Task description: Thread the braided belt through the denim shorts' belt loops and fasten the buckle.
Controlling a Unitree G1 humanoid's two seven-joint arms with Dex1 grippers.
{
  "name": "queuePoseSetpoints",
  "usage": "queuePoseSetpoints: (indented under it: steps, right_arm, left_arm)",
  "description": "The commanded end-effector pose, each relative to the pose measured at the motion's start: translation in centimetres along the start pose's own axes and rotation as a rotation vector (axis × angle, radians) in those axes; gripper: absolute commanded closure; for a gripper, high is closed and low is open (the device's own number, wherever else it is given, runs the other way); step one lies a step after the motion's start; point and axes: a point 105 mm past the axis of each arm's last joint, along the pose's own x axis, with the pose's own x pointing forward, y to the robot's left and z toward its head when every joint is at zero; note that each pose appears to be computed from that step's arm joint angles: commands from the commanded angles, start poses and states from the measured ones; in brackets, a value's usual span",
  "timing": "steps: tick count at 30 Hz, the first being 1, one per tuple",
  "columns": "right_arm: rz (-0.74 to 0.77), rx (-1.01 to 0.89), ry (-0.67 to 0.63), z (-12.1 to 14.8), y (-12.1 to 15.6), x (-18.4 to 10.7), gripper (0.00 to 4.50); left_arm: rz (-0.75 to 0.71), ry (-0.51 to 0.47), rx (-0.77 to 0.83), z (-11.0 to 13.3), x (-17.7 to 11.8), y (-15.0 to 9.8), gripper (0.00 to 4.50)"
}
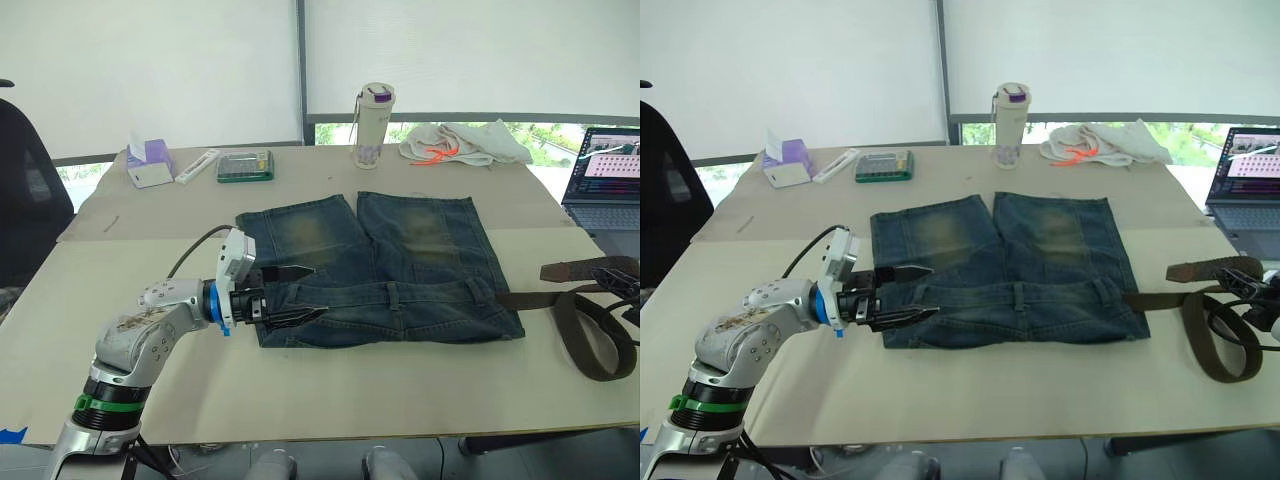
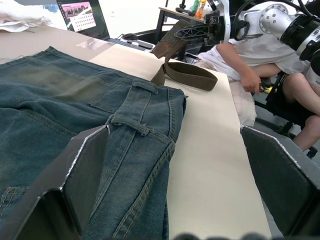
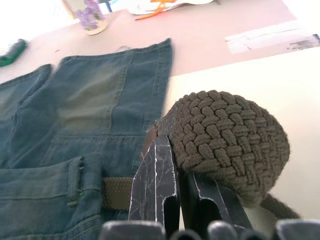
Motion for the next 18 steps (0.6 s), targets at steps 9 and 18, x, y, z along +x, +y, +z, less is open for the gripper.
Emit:
queuePoseSetpoints:
  steps: [9, 18]
  right_arm:
    - [0.191, 0.165, 0.018, -2.9, 3.9, 2.4, 4.5]
    - [0.16, 0.158, 0.06, -4.1, 2.9, 3.3, 4.5]
  left_arm:
    - [-0.069, 0.008, 0.121, 2.1, -0.4, -1.0, 0.04]
    - [-0.118, 0.005, 0.215, 2.9, 0.3, -1.9, 0.04]
